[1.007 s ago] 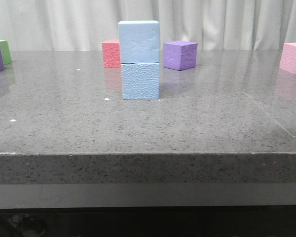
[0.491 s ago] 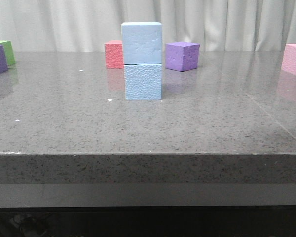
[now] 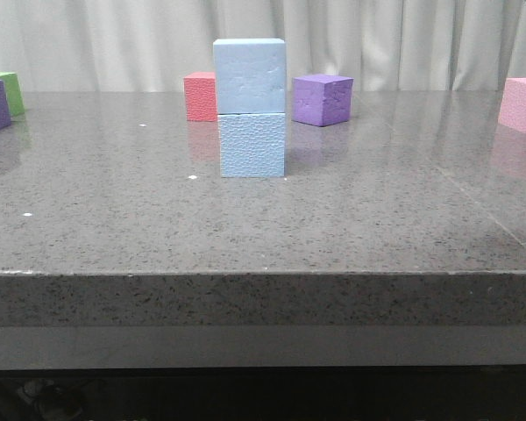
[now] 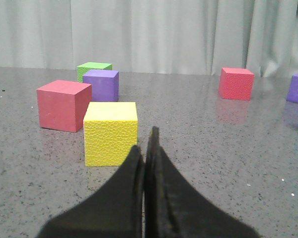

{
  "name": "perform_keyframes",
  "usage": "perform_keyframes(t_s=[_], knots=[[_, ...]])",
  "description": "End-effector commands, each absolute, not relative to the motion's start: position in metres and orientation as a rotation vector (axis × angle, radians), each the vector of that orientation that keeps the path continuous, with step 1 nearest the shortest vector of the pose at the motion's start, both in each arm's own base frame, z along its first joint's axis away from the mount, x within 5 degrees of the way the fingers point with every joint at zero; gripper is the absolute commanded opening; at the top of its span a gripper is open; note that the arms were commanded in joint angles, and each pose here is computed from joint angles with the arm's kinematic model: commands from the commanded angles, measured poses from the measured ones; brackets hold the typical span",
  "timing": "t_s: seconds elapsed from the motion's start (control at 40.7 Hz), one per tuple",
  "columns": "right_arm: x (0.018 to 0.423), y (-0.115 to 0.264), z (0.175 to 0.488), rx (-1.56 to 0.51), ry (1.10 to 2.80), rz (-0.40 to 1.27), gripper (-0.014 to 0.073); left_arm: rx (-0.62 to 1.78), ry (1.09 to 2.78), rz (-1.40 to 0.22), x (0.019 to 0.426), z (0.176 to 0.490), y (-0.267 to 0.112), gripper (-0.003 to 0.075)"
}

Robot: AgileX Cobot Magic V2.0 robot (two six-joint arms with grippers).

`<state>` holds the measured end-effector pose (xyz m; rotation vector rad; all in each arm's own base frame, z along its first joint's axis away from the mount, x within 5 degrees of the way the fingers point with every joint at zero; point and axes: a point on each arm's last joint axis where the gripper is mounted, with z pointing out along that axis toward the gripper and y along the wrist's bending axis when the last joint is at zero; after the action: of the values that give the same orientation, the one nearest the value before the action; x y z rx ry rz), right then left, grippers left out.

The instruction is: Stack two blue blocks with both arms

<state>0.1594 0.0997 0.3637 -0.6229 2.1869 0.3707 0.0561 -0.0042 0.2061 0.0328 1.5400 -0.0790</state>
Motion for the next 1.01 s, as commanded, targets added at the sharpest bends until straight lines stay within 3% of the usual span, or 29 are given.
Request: perform_keyframes(t_s=[0.0, 0.983], knots=[[0.1599, 0.0988, 0.3783, -0.597, 2.095, 0.382, -0.0017, -0.006, 1.481, -0.102, 0.0553, 0.2019, -0.0032, -0.0018], [0.1597, 0.0987, 0.3781, -0.598, 2.098, 0.382, -0.0017, -0.005, 1.480, -0.120, 0.0553, 0.2020, -0.0040, -0.0018]])
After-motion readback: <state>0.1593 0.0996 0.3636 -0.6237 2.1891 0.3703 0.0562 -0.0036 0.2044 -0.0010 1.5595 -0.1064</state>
